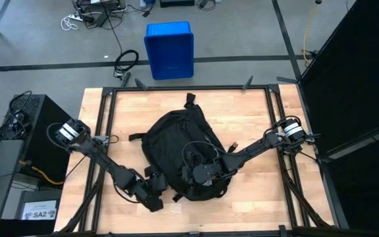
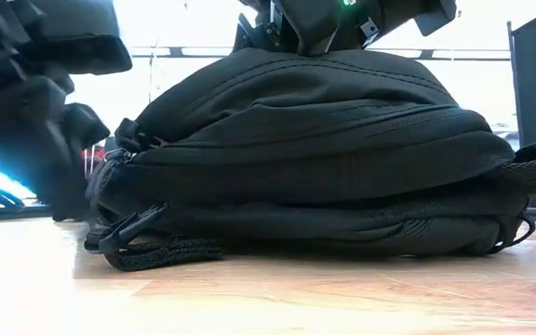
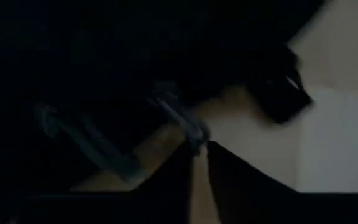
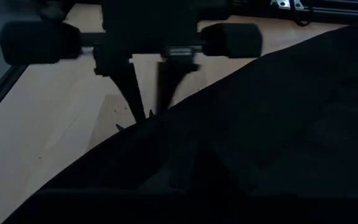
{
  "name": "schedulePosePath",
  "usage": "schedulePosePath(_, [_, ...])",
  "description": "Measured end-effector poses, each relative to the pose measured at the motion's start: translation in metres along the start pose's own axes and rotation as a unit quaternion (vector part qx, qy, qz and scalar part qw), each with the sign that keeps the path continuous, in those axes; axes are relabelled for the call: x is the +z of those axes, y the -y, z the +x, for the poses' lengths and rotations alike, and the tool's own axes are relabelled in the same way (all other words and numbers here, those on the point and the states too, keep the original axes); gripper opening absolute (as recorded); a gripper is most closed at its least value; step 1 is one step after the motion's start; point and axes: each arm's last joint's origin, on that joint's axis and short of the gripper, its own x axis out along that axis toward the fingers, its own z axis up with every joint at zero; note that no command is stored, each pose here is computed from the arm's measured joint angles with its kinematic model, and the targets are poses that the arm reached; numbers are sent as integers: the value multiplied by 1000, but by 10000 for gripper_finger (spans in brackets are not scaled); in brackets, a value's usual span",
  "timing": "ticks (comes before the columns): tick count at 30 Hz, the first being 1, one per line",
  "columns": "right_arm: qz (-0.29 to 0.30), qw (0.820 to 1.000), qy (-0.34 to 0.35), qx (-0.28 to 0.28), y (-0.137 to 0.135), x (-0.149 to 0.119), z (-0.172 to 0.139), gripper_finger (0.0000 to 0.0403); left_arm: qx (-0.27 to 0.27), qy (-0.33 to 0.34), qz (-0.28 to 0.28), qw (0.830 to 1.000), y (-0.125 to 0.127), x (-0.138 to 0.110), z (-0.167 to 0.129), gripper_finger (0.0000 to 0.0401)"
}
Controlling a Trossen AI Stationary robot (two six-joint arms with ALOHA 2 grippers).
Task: Unpack backpack
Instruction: Open the backpack
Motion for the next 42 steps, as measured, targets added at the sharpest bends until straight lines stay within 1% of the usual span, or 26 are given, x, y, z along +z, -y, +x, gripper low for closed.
schedulePosePath(2, [0, 1000, 7, 7, 0, 2, 0, 21, -17, -3, -2, 1000, 3, 3, -5, 7])
schedulePosePath(5, [-6, 999, 37, 33, -3, 8, -2, 21, -34, 9, 2, 999, 7, 10, -13, 2])
schedulePosePath(7, [-13, 997, 56, 49, -6, 12, -3, 21, -39, 16, 11, 999, 9, 15, -16, 1])
schedulePosePath(11, [-21, 996, 64, 60, -10, 13, -5, 21, -41, 34, 31, 998, 13, 22, -21, 0])
schedulePosePath(15, [-59, 991, 73, 99, -22, 14, -8, 26, -41, 44, 43, 997, 15, 26, -23, 0])
schedulePosePath(19, [-102, 985, 76, 114, -40, 10, -16, 52, -41, 48, 47, 997, 15, 28, -24, 0])
schedulePosePath(21, [-120, 984, 79, 106, -49, 9, -19, 73, -45, 53, 48, 996, 16, 29, -26, 0])
schedulePosePath(23, [-133, 984, 82, 85, -56, 6, -21, 98, -50, 59, 46, 996, 16, 31, -29, 0])
schedulePosePath(27, [-169, 982, 85, 18, -70, -4, -20, 149, -73, 87, 43, 993, 16, 39, -43, 0])
schedulePosePath(31, [-211, 973, 79, -47, -78, -13, -15, 186, -92, 121, 37, 988, 15, 49, -58, 0])
schedulePosePath(33, [-225, 968, 78, -75, -80, -12, -11, 196, -95, 130, 32, 986, 13, 54, -62, 0])
schedulePosePath(35, [-229, 966, 81, -87, -82, -8, -7, 201, -96, 138, 30, 985, 11, 57, -64, 0])
schedulePosePath(39, [-232, 966, 78, -88, -78, -6, 1, 196, -90, 140, 32, 985, 7, 61, -63, 0])
schedulePosePath(42, [-225, 968, 75, -88, -75, -6, 2, 187, -88, 131, 28, 987, 6, 59, -62, 0])
